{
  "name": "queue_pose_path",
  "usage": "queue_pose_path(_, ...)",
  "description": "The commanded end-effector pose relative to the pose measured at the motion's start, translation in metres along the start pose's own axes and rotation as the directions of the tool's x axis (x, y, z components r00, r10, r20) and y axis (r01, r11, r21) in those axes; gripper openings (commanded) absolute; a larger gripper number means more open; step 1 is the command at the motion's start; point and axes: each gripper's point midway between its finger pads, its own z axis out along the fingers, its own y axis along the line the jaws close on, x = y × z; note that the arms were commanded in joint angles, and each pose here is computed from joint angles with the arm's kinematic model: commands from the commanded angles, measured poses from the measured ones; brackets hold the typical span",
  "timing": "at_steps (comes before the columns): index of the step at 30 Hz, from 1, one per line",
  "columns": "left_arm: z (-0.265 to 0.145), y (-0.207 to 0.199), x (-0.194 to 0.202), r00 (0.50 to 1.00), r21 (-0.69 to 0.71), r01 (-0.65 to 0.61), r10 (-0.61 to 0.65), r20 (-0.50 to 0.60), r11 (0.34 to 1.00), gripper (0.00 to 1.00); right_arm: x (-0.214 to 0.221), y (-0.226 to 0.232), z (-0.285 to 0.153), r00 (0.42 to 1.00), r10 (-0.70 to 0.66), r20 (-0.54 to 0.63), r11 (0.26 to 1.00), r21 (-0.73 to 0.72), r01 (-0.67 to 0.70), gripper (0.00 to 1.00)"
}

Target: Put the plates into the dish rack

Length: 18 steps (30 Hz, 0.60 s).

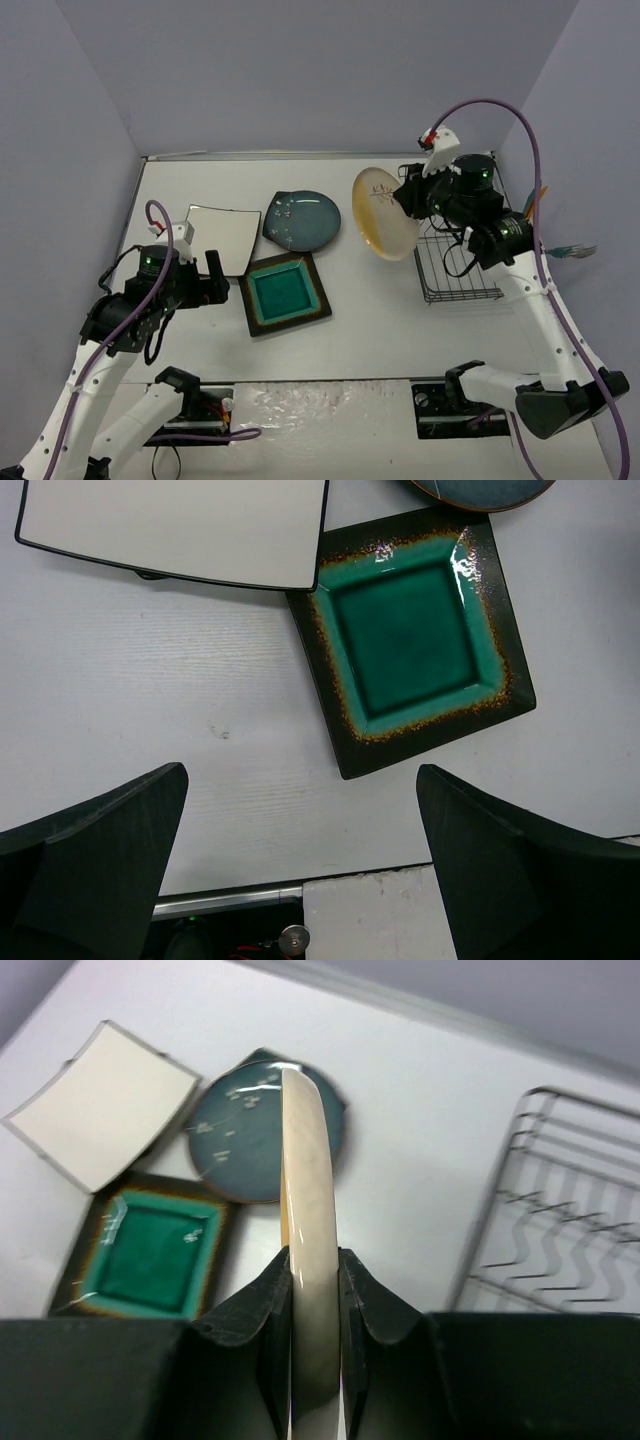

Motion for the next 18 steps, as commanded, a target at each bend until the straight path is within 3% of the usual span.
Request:
queue_pose_path(1, 0.005, -0.009, -0.029, 0.995, 0.02, -0.055, 0.053, 0.087, 0.998, 0.97, -0.071, -0.04, -0.048, 0.961, -0.227, 0.156, 0.948, 0.264, 0.181, 0.0)
queue_pose_path(5, 0.013, -0.007, -0.028, 0.993, 0.014, -0.077, 0.076, 0.085, 0.997, 0.97, -0.08, -0.091, -0.061, 0.946, -0.311, 0.087, 0.859, 0.451, 0.241, 0.0)
queue_pose_path(12, 0.024, -0.009, -0.025, 0.991, 0.032, -0.094, 0.09, 0.099, 0.995, 0.97, -0.075, -0.172, -0.066, 0.938, -0.343, -0.05, 0.736, 0.607, 0.301, 0.0)
queue_pose_path(18, 0.034, -0.008, -0.021, 0.986, 0.039, -0.109, 0.103, 0.13, 0.993, 0.97, -0.088, -0.229, -0.07, 0.942, -0.335, -0.016, 0.699, 0.666, 0.26, 0.0)
